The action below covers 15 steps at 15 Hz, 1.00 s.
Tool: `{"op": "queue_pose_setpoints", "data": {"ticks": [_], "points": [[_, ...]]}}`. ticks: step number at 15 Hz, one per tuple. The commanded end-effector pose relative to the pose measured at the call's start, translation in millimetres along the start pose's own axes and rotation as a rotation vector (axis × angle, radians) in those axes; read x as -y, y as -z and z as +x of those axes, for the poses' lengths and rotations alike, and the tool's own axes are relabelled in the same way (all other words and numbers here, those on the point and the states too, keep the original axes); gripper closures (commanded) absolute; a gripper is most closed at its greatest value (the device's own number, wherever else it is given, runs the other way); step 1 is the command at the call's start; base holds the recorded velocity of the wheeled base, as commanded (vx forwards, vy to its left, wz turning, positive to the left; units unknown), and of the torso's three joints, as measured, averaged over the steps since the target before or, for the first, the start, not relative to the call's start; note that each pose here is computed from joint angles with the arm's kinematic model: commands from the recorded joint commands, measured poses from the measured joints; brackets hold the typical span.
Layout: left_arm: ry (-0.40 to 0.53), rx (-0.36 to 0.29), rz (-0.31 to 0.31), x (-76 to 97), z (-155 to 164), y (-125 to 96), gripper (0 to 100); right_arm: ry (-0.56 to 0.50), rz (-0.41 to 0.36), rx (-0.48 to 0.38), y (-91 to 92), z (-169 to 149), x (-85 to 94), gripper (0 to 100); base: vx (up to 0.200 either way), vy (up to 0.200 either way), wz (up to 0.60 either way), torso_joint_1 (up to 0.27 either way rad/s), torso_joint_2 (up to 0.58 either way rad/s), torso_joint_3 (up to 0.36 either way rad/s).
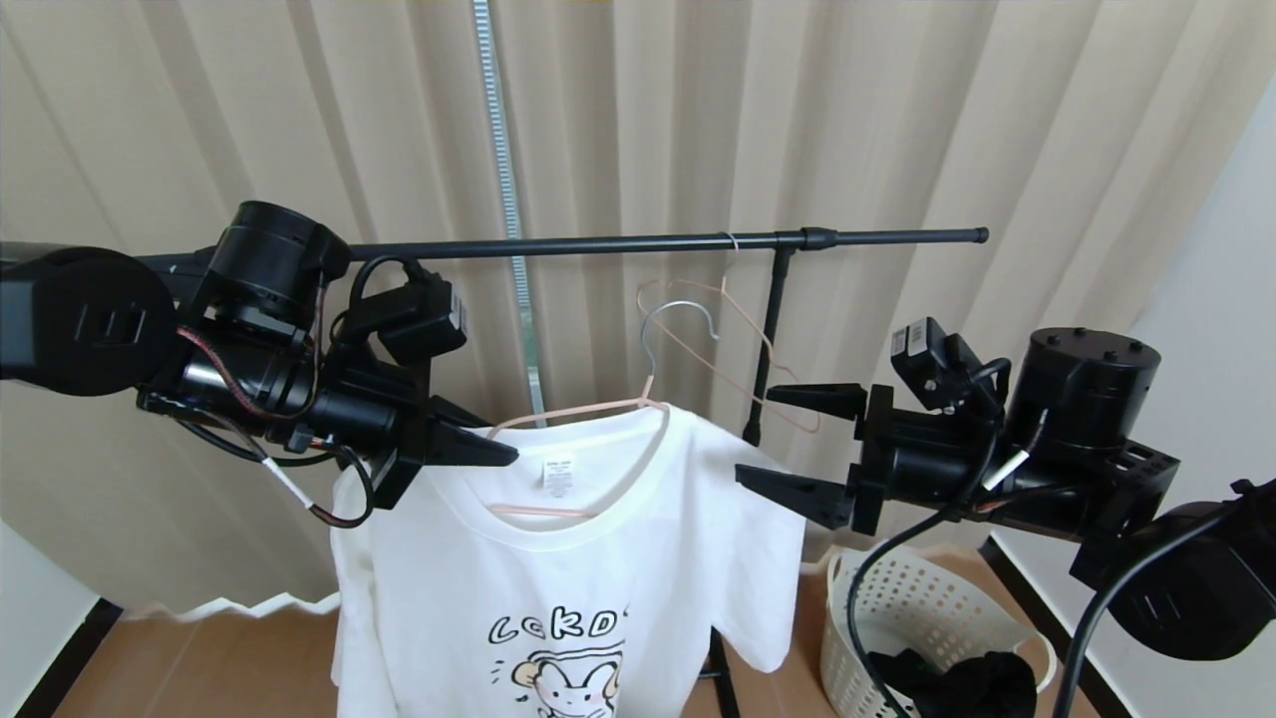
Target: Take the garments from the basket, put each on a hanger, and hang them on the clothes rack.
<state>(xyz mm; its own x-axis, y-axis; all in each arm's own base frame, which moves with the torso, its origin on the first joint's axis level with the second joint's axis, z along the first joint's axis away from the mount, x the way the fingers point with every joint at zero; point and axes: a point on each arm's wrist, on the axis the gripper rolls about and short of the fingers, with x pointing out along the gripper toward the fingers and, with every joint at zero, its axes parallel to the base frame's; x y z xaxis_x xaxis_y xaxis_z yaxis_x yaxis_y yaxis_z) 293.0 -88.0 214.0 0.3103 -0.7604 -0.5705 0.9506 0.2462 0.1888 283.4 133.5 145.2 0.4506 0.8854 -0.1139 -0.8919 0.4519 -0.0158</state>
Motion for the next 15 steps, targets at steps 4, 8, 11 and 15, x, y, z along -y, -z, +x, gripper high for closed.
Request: {"op": "queue_pose_setpoints", "data": {"ticks": [4, 8, 11, 15], "points": [[-0.021, 0.001, -0.007, -2.6, -6, 2, 100, 0.026, -0.003, -0.019, 8.1, -1, 10.2, 0, 0.000, 0.000, 0.00, 0.000, 0.00, 0.000], [-0.039, 0.043, 0.016, -3.3, -12, 1, 100, 0.049, -0.045, -0.061, 27.5, 5, 26.6, 0, 0.000, 0.000, 0.00, 0.000, 0.00, 0.000], [-0.057, 0.060, 0.033, -2.7, -13, 1, 100, 0.067, -0.050, -0.069, 32.7, 5, 35.5, 0, 0.000, 0.000, 0.00, 0.000, 0.00, 0.000], [-0.096, 0.082, 0.027, -1.7, -21, 0, 100, 0.093, -0.059, -0.093, 45.0, 4, 48.9, 0, 0.000, 0.000, 0.00, 0.000, 0.00, 0.000]]}}
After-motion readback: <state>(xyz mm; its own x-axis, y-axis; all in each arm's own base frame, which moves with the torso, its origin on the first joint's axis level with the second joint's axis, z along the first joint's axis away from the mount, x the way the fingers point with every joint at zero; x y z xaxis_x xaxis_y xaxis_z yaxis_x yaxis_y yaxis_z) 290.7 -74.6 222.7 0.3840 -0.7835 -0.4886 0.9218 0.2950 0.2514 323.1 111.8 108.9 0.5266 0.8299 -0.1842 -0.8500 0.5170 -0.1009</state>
